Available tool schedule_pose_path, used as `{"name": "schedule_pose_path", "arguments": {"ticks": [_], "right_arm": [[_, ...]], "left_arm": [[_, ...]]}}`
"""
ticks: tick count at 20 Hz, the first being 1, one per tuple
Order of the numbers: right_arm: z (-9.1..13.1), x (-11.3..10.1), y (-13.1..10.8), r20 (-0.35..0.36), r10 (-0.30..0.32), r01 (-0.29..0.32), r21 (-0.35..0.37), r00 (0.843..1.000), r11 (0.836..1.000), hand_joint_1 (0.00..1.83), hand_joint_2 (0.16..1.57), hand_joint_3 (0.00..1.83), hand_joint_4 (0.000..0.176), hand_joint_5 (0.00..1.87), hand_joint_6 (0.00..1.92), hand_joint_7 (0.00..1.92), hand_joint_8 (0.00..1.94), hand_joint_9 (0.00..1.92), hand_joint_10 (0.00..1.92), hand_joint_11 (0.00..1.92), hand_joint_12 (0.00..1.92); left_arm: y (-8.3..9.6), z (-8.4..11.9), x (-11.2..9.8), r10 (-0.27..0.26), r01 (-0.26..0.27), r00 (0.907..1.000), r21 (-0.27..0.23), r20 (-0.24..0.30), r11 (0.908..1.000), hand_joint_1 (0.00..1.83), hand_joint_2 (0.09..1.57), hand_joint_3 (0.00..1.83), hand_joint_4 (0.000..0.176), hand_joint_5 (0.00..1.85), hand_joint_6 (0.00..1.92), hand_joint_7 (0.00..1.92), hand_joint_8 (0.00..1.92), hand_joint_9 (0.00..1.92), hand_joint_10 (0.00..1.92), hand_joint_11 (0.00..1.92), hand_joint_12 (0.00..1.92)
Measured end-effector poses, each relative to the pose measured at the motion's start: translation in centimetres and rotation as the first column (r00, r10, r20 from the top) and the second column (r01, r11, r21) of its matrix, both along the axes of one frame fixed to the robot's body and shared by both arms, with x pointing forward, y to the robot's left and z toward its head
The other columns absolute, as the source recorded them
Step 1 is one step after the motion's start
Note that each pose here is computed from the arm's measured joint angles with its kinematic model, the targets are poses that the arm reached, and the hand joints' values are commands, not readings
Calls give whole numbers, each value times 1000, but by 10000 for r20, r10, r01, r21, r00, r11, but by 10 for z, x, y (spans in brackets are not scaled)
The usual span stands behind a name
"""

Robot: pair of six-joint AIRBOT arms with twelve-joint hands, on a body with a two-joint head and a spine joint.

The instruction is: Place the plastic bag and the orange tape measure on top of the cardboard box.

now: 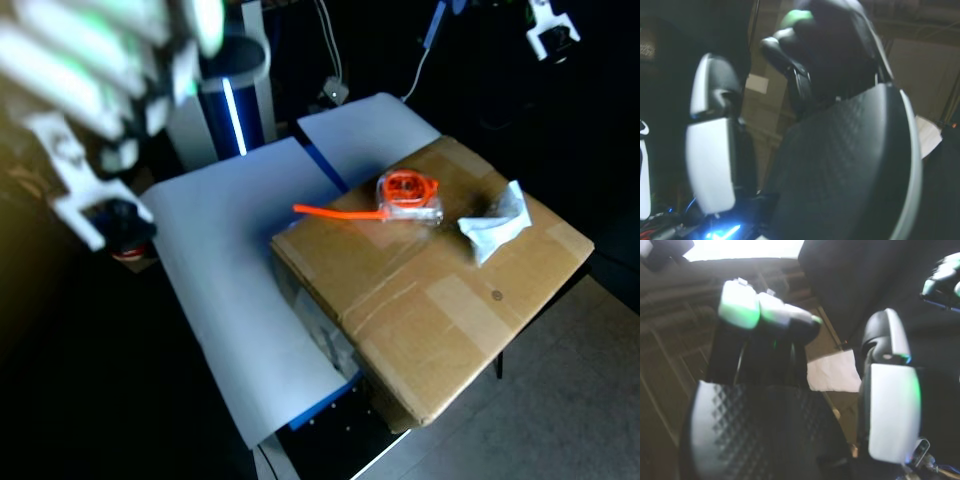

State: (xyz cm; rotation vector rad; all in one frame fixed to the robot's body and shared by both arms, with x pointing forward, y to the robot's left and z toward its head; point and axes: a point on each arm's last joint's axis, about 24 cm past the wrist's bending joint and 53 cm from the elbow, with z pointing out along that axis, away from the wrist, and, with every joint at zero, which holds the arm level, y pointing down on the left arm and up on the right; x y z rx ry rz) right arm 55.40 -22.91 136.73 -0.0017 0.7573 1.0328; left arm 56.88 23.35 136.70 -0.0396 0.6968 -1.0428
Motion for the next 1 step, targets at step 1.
{"name": "schedule_pose_path", "arguments": {"ticks": [1], "right_arm": [[1,0,1,72,-98,99,-130,9999,9999,24,1198,8,69,0,28,0,32,1,43,3,244]], "left_arm": [[-1,6,-3,6,-6,9996,13,289,10000,0,1363,0,176,0,649,0,576,0,848,0,1665]]}}
